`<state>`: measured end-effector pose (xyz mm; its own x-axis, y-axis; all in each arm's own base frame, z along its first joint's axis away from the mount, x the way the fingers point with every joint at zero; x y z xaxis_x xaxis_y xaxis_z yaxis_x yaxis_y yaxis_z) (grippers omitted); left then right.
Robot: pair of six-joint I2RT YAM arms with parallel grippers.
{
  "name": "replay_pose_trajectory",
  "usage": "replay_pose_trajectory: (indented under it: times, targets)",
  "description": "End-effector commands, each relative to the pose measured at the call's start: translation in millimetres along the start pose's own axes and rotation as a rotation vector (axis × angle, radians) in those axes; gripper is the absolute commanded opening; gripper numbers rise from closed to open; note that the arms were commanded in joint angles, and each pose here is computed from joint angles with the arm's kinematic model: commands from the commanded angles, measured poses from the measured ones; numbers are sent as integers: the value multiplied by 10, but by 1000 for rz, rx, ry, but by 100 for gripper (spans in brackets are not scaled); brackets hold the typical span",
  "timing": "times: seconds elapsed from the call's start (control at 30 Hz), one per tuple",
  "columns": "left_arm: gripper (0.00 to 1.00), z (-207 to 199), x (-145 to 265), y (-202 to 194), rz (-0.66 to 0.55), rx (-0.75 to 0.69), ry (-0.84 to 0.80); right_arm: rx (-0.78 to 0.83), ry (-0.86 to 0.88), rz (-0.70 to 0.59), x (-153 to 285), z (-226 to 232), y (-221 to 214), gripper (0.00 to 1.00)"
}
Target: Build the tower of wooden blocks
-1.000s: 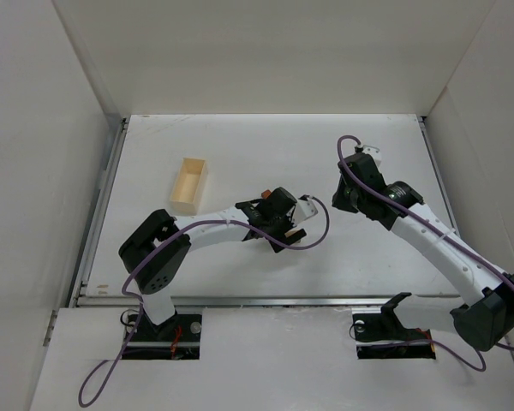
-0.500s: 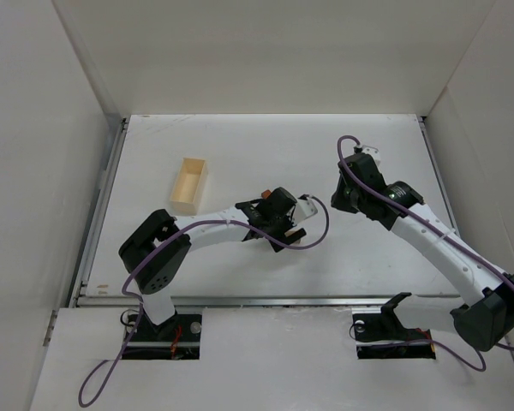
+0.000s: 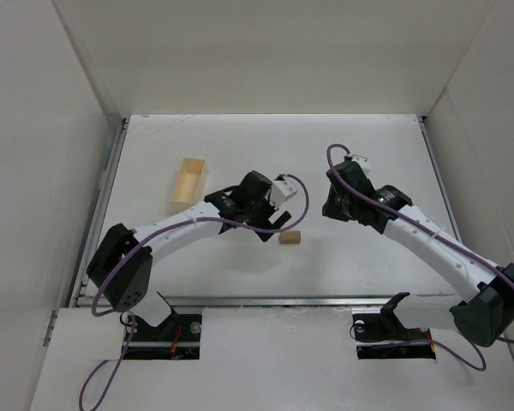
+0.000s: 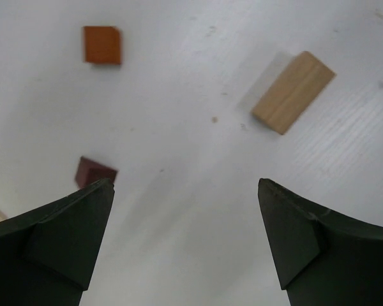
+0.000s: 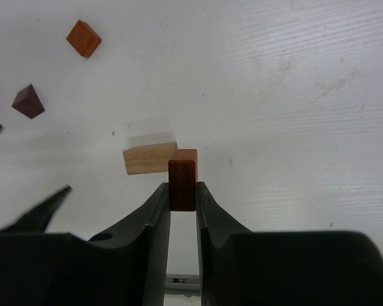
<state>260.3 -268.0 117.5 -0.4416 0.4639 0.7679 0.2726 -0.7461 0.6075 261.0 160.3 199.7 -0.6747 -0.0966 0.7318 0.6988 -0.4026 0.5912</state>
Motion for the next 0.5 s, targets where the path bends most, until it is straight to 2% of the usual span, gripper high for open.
replay_pose_trajectory:
  times: [0.0,0.23,0.33,0.47]
  targets:
    - [95,345,273,-129,-10,174,46,-31,-13,5,-72,97,-128,0]
    - [96,1115,474,-540,26,398,273,10,-6,-1,-193,241,-419,0]
    - [96,1242,552,-588,18,434,348,-2,-64,-10,-263,199,-502,0]
    - [99,1311,745,-500,-52,411,426,-15,-91,-10,-308,221,-619,0]
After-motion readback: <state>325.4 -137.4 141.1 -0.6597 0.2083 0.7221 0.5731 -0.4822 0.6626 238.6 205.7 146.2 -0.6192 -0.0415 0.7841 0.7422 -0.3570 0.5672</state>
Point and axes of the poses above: each gripper's point midway between its finger pads, its own x axis back along the fingers, its own z axis along the line the jaws close on, y = z × x, the point moved 2 cm from there along x, back along the fingers, and after that the axes turned 8 degrees about -x, right-handed, at the moved point
